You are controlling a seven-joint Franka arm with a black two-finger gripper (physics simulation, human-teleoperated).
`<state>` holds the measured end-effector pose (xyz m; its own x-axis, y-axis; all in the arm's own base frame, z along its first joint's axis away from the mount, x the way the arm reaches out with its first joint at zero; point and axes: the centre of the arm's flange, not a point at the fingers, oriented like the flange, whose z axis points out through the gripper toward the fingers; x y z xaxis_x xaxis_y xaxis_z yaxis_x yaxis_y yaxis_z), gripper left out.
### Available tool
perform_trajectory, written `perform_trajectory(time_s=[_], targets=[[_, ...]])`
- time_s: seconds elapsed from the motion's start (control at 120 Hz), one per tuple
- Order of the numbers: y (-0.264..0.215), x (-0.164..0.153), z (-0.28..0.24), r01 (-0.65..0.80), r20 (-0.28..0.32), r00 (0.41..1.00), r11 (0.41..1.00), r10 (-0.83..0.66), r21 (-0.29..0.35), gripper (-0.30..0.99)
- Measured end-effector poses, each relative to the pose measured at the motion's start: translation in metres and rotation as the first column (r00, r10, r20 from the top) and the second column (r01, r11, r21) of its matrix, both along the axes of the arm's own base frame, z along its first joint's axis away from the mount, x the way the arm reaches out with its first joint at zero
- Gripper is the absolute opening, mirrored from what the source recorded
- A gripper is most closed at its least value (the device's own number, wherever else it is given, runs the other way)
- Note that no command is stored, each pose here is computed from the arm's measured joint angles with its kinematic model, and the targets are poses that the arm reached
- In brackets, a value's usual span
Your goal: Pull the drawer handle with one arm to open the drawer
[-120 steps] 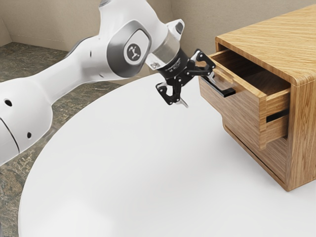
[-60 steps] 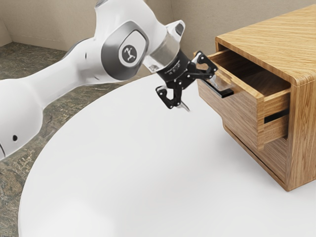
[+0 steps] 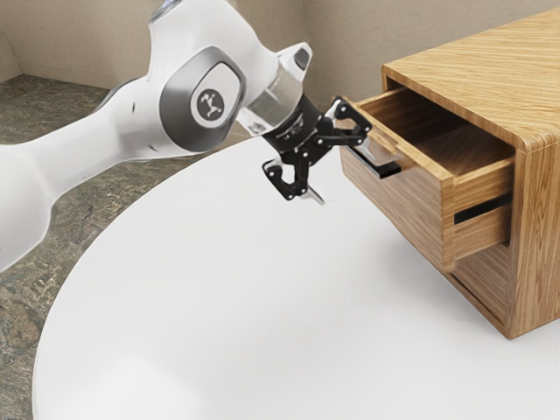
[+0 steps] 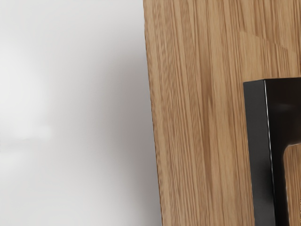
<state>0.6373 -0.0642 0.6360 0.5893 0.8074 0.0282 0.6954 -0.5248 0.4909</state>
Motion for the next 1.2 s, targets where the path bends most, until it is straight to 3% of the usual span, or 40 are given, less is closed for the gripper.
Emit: perform_trajectory(time_s=[1.2], targets=[[0.013, -0.056, 0.001, -0.011, 0.017, 1.000, 1.000, 0.011, 0.009, 0.69]])
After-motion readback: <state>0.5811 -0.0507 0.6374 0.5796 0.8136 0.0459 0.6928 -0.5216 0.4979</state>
